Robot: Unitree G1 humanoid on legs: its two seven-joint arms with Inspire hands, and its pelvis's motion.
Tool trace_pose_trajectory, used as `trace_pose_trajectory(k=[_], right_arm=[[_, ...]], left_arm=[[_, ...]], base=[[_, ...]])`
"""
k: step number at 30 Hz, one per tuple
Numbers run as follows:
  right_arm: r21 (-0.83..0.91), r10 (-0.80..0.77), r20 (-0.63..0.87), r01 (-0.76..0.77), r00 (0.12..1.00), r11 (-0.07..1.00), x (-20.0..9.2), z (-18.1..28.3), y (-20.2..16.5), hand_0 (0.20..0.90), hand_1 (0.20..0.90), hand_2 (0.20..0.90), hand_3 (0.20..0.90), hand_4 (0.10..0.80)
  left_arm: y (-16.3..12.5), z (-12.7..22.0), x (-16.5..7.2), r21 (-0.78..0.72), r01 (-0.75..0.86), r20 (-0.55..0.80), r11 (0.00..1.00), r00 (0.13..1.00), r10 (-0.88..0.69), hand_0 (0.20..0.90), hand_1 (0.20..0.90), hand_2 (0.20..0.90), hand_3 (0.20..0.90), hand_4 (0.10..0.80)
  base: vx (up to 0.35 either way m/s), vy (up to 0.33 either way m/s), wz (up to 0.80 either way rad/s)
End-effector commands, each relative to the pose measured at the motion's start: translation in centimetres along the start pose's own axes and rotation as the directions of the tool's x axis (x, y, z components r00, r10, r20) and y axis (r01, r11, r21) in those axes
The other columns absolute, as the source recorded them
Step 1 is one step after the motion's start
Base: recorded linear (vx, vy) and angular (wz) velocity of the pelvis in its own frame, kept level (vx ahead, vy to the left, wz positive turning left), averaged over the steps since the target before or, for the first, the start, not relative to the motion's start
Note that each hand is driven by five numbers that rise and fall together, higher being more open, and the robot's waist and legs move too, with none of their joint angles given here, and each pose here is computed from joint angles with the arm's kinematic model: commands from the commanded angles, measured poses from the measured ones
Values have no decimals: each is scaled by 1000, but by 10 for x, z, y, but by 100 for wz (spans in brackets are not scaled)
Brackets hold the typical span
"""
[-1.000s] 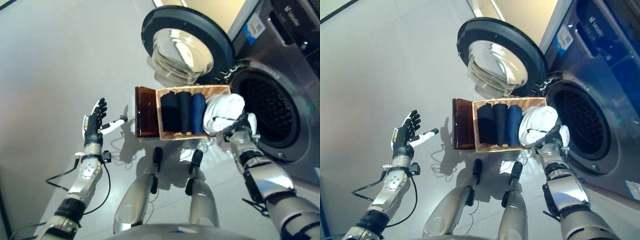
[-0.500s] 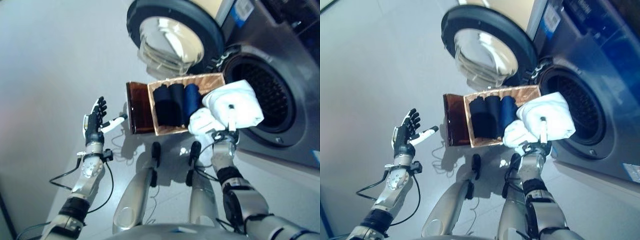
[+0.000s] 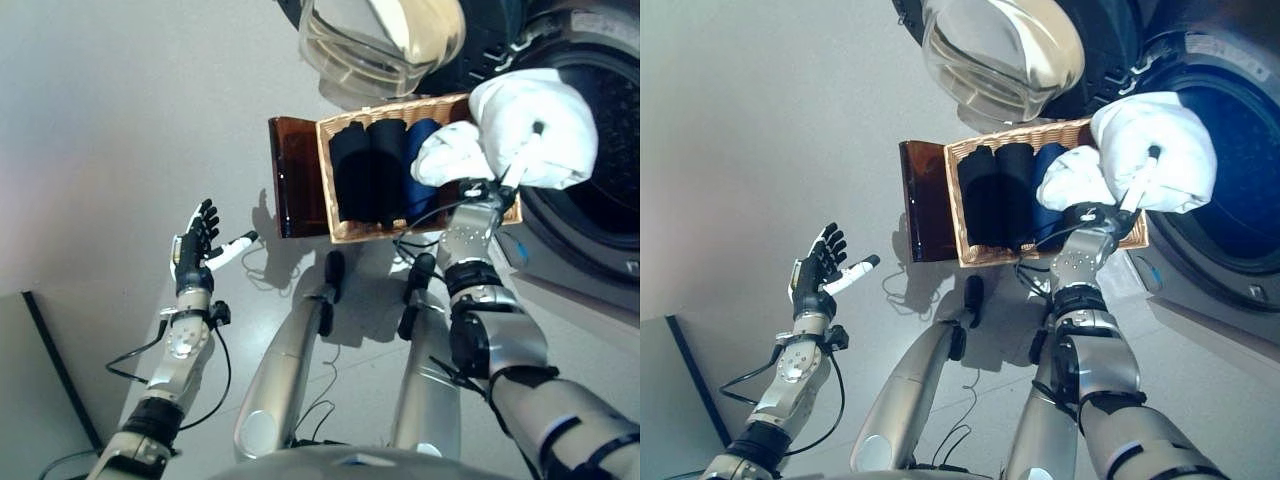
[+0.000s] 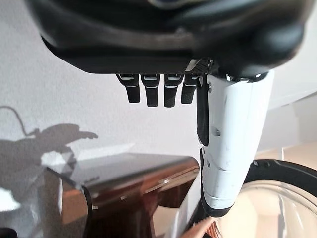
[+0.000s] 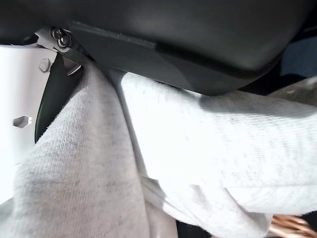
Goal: Pick up the clothes and place them into the washing machine
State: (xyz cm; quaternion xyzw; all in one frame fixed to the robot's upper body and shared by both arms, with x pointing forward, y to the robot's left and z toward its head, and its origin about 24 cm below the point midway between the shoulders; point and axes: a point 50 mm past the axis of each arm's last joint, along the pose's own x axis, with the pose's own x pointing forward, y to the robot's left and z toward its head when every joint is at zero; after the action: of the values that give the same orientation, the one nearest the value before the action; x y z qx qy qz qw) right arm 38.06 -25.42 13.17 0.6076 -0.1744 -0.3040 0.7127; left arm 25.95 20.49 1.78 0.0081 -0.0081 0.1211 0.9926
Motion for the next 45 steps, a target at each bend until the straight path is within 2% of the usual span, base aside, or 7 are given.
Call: trace_pose_trajectory(k=[1,8,15,26,31,37,45], right_arm=[[17,206,280,-219,938,976,14,70,70,200,200,200,200,300],[-59,165,416,-155,894,986,21,118,80,200,200,200,200,300],[-170,203,513,-133,834,976,19,149,91,200,200,200,200,300],[-387,399,628,-177,668,905,-2,207,172,200,200,200,200,300],[-435,457,619,-205,639,877,-11,207,196,200,200,200,200,300],[-485,560,619,-292,551,824,-36,211,245,200,200,200,200,300],[-472,571,674,-321,469,821,-55,231,262,200,200,200,200,300]], left_arm=[[16,27,3,-4,-55,160,998,986,55,900,900,900,900,800],[16,25,2,0,-79,154,997,985,78,900,900,900,900,800],[17,25,-1,16,-84,160,996,984,81,900,900,900,900,800],[34,23,-7,40,-142,156,989,979,134,900,900,900,900,800],[37,23,-8,29,-163,159,986,975,156,900,900,900,900,800],[43,29,-7,44,-180,184,983,968,169,900,900,900,900,800],[50,30,-7,36,-220,196,975,958,209,900,900,900,900,800]], base=[[41,-4,11],[33,6,5],[8,-6,-6],[-18,-53,-8],[1,-42,0],[-3,-67,4],[13,-17,18]])
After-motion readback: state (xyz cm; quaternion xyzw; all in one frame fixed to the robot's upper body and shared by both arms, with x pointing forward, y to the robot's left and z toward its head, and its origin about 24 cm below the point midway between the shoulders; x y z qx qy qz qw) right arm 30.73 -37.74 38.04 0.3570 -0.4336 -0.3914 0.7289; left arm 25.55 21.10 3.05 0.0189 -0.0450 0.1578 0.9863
